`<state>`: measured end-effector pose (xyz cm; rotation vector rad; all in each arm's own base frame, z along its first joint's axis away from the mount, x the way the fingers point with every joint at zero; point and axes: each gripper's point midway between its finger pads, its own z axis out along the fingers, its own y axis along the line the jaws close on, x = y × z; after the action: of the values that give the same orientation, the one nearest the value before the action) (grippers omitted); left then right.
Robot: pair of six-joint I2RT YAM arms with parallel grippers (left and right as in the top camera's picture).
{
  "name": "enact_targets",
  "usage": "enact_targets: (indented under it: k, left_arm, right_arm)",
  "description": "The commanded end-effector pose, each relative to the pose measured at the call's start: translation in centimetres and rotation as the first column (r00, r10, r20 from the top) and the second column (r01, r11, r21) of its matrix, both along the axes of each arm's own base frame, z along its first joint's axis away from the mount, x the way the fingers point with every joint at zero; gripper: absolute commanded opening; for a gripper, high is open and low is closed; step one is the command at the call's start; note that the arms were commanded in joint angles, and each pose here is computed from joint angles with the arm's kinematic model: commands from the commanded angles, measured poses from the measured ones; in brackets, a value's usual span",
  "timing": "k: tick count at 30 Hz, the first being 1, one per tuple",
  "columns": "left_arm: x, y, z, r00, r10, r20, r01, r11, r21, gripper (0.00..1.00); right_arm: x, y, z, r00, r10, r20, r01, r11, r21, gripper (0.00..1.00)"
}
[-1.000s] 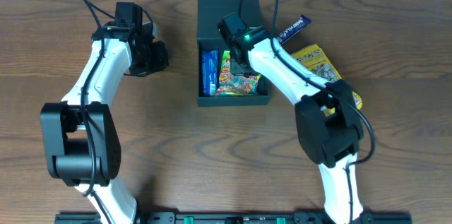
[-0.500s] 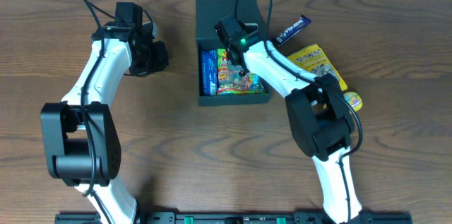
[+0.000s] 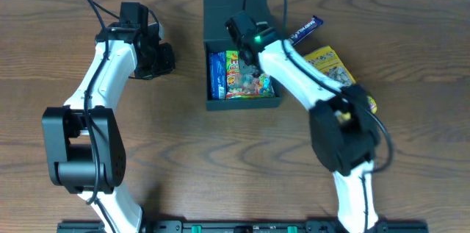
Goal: Pack container
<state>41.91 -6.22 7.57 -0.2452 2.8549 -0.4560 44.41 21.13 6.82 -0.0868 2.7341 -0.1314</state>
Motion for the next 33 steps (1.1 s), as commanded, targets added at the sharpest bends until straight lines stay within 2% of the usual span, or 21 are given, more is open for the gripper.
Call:
enact_targets:
  k: [1,8,15,22,28,33]
  left_arm:
    - [0.6,0.0,1.6,0.999,-0.02,0.047,0.02,1.0,0.002,0.06]
    - [0.6,0.0,1.6,0.999,-0.02,0.046,0.02,1.0,0.002,0.05]
    - [0.5,0.0,1.6,0.999,-0.02,0.045,0.02,1.0,0.002,0.06]
    - [0.3,0.0,1.5,0.999,-0.033,0.038,0.032,0.999,0.007,0.05]
    - [0.2,0.0,1.5,0.998,-0.041,0.037,0.041,0.999,0.01,0.06]
    - [0.2,0.0,1.5,0.998,-0.048,0.039,0.048,0.999,0.012,0.06]
  right_arm:
    - [-1.5,1.7,3.4,0.989,0.149,-0.015,-0.147,0.985,0.095,0.01]
    - [-5.5,2.2,-2.0,0.937,0.263,-0.229,-0.235,0.962,0.14,0.01]
    - [-7.7,0.6,-5.8,0.911,0.244,-0.331,-0.225,0.97,0.096,0.01]
    - [-7.2,-2.3,-6.6,0.933,0.165,-0.32,-0.196,0.979,-0.065,0.01]
    - [-6.6,-1.9,-5.7,0.941,0.169,-0.294,-0.194,0.979,-0.056,0.01]
    - [-5.2,-0.9,-2.0,0.96,0.184,-0.212,-0.191,0.982,-0.01,0.01]
